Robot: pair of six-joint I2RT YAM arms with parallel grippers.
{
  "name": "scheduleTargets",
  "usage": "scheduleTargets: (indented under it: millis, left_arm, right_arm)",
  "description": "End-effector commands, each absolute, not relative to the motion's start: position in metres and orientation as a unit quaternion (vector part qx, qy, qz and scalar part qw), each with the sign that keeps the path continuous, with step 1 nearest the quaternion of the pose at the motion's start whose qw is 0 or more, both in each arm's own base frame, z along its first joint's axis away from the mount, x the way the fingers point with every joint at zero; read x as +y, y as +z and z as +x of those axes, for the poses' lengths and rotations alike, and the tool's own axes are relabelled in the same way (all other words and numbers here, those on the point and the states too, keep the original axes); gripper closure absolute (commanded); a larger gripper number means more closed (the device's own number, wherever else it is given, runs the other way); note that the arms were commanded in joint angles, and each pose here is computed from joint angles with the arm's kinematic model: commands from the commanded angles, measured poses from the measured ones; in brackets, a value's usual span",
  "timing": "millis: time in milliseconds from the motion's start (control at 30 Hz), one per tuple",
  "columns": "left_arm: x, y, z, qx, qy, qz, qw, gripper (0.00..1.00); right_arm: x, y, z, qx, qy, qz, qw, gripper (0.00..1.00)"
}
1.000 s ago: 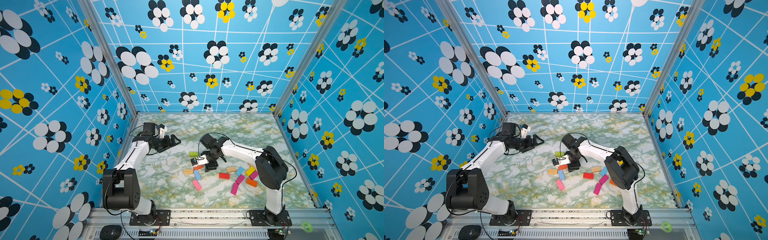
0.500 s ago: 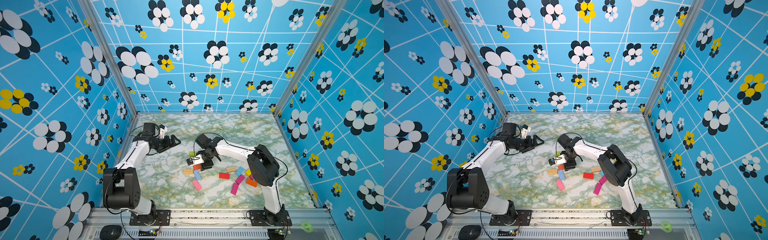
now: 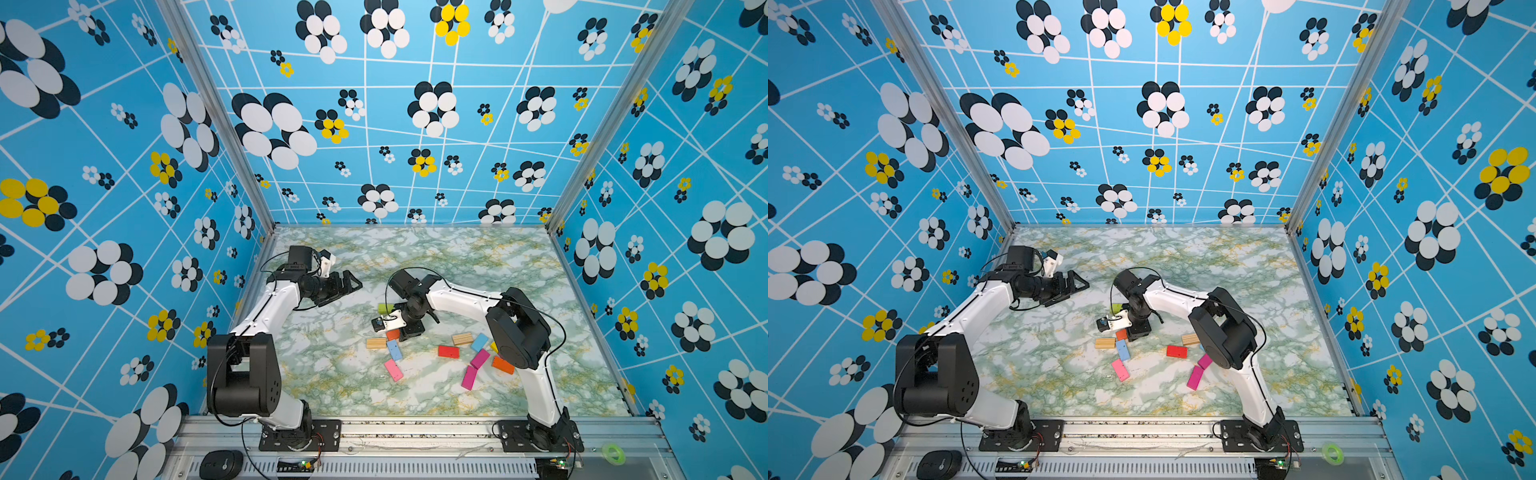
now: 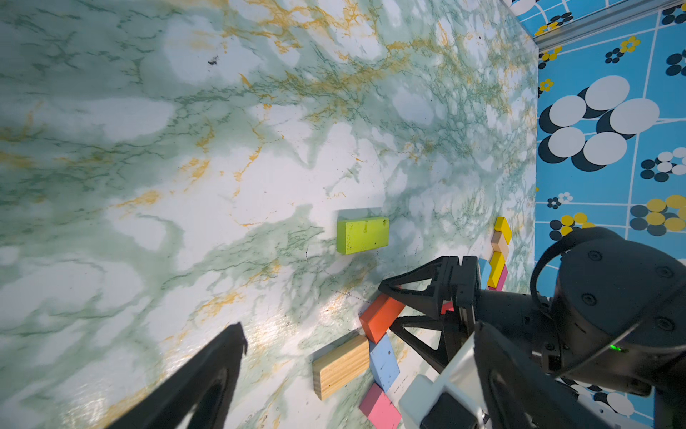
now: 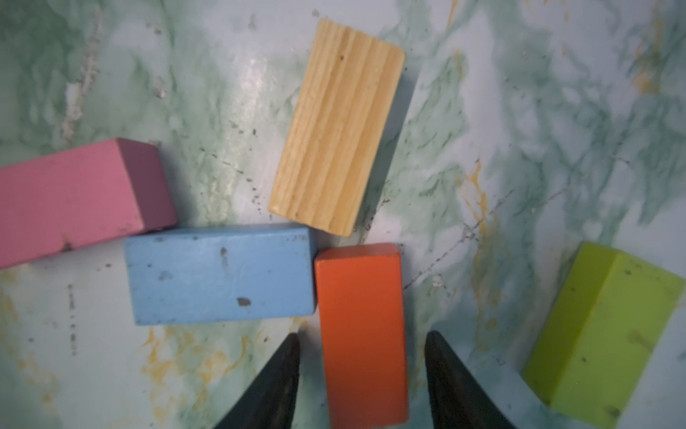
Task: Assemble the number 7 with building blocks
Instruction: Pick up the building block from the center of the board.
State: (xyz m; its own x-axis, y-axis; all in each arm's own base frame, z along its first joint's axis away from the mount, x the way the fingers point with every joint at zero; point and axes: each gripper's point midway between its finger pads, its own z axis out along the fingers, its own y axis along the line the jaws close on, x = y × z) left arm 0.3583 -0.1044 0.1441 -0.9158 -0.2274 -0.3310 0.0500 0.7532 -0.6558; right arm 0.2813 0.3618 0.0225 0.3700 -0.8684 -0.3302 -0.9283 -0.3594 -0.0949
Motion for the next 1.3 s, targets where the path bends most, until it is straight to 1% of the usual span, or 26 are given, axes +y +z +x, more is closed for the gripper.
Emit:
scheduleTargets:
  millis: [0,33,167,267,433,600,733,900,1100,1133,1267]
  left_arm:
    - [-0.107,0.135,0.354,0.919,-0.345,-0.043,0.184,0.01]
    - [-0.107,0.135,0.354,0.919,-0.345,-0.044,0.184,0.01]
    - [-0.106,0.135,0.354,0.92,-0.344,-0.044,0.184,0.01]
    - [-0.106,0.135,0.354,0.92,-0.343,-0.044,0.185,0.01]
    - [-0.106,0.136,0.354,0.92,-0.344,-0.043,0.185,0.01]
    - [-0.107,0.137,0.353,0.919,-0.343,-0.041,0.189,0.01]
    - [-0.11,0.14,0.353,0.919,-0.343,-0.035,0.191,0.01]
    - [-0.111,0.139,0.351,0.921,-0.339,-0.03,0.191,0.01]
    - [-0.113,0.137,0.351,0.923,-0.336,-0.025,0.187,0.01]
    - [-0.113,0.137,0.351,0.923,-0.335,-0.024,0.187,0.01]
    - [-0.113,0.136,0.351,0.924,-0.333,-0.024,0.187,0.01]
  right_arm:
    - [0.372,0.022,0.277,0.547,0.125,-0.816,0.138,0.48]
    - [0.372,0.022,0.277,0.548,0.125,-0.815,0.139,0.5]
    - [0.372,0.019,0.277,0.554,0.124,-0.812,0.139,0.64]
    - [0.37,0.021,0.283,0.567,0.113,-0.803,0.147,0.7]
    - [0.366,0.036,0.296,0.611,0.119,-0.761,0.185,0.71]
    - [0.341,0.049,0.315,0.652,0.102,-0.723,0.204,0.71]
    - [0.318,0.052,0.337,0.685,0.067,-0.696,0.202,0.71]
    - [0.31,0.046,0.35,0.709,0.053,-0.68,0.179,0.71]
    - [0.309,0.035,0.358,0.72,0.041,-0.675,0.155,0.71]
    - [0.316,0.044,0.366,0.72,0.04,-0.672,0.168,0.71]
    - [0.32,0.04,0.365,0.725,0.052,-0.668,0.16,0.71]
